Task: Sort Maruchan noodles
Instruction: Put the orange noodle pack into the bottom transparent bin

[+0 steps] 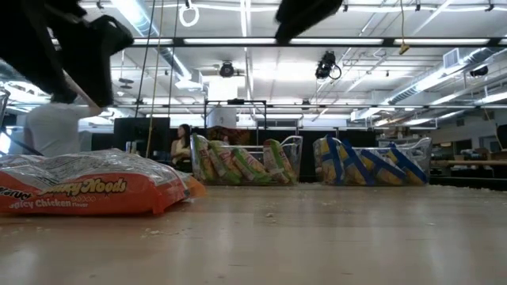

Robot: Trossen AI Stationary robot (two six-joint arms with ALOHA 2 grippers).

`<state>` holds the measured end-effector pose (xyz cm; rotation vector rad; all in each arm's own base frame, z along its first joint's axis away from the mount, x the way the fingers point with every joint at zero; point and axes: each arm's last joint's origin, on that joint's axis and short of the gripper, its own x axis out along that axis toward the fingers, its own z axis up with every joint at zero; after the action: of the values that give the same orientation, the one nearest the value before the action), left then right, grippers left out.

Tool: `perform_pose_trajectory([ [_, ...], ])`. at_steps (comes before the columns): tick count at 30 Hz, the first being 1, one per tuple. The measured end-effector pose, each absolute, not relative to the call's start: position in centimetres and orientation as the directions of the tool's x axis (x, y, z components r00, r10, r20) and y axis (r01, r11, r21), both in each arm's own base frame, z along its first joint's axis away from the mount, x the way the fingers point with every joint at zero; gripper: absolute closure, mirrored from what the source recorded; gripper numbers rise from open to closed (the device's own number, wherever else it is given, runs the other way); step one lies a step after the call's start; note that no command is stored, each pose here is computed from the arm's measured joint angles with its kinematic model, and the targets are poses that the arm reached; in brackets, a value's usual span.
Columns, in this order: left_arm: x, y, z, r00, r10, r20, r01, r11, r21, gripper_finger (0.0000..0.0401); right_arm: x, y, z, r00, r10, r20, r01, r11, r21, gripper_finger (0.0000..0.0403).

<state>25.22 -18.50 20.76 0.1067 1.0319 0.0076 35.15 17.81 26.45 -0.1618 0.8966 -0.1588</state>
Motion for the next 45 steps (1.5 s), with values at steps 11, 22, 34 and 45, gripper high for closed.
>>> perform_pose_trajectory([
  [11,26.8,-22.4,15.6,0.644,0.172,-0.745,0.085,0.952,0.293,0.0170,31.4,16.5,31.2,0.650,-0.286,-0.704,0.155,0.957,-0.246,0.0137],
  [22,27.1,-22.1,12.6,0.590,0.290,-0.754,0.088,0.905,0.416,0.0191,31.0,16.8,31.4,0.650,-0.262,-0.714,0.130,0.963,-0.235,0.0141],
  [34,31.0,-18.9,15.1,0.509,0.319,-0.799,-0.033,0.935,0.352,0.0391,31.0,17.1,34.3,0.664,-0.144,-0.734,-0.018,0.978,-0.208,0.0165],
  [45,32.9,-17.3,28.5,0.548,0.136,-0.825,-0.008,0.988,0.157,0.0398,28.2,16.7,37.4,0.671,-0.060,-0.739,-0.129,0.972,-0.196,0.0178],
])
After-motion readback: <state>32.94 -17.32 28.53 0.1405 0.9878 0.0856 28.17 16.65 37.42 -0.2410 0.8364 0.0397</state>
